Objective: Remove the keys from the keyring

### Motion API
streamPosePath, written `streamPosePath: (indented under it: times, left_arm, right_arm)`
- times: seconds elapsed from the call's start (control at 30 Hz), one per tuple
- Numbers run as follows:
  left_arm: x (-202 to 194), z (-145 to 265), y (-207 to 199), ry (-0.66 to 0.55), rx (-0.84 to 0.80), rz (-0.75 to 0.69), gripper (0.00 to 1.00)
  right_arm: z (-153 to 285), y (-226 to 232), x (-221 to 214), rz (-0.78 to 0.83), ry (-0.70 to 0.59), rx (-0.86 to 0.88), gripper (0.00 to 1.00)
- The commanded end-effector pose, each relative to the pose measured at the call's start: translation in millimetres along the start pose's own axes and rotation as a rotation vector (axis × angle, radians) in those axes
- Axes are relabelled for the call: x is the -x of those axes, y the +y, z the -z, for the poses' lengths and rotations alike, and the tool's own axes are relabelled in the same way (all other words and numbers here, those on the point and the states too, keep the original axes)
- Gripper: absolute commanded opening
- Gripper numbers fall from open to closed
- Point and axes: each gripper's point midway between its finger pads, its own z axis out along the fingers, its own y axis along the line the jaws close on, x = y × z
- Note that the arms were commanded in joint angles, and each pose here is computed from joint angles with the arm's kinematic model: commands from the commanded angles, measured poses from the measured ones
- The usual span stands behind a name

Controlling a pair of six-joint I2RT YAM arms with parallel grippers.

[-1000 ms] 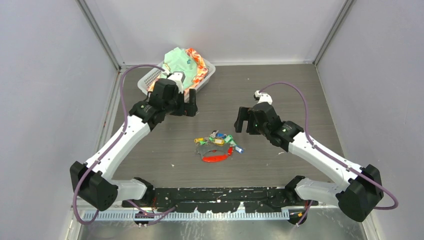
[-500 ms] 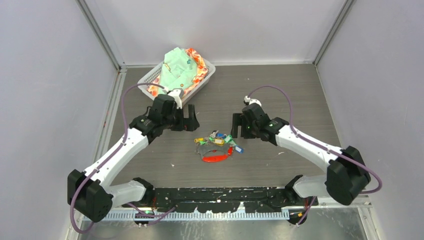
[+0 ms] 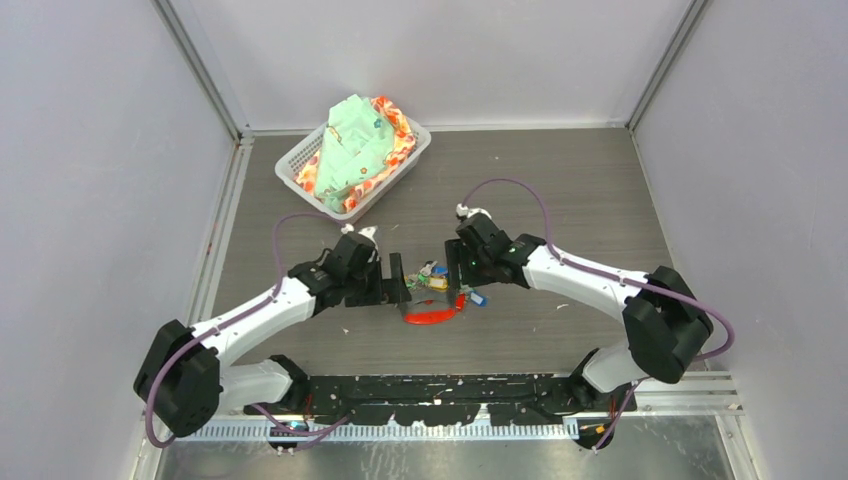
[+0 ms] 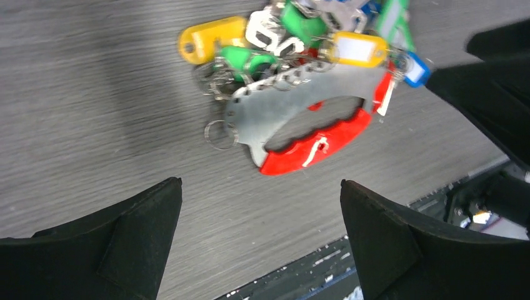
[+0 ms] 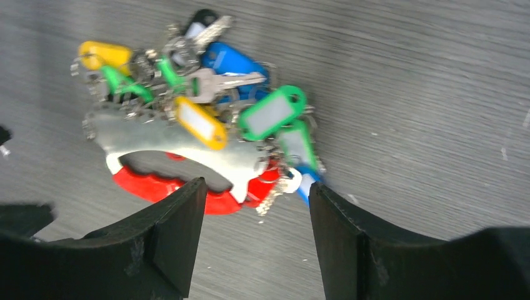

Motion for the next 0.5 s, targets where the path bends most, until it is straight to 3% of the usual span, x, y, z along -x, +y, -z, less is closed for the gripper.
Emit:
streamPosePath:
  times: [0.0,0.27,0.47]
  left_arm:
    - [5,-2,16,-0.069,0.08,0.119,0.97]
    - [-3,-9,2,-0.032,0.0,0.107,0.81]
    - [0,-11,-29,-0.04,-0.021,-0.058,0.77]
  right_arm:
    - [11,35,25,0.089,-0.08,0.055,0.65]
    - [9,21,12,0.121,-0.052,-0.026,0.63]
    - [17,-11,-2,0.033,-0.053,-0.117,0.62]
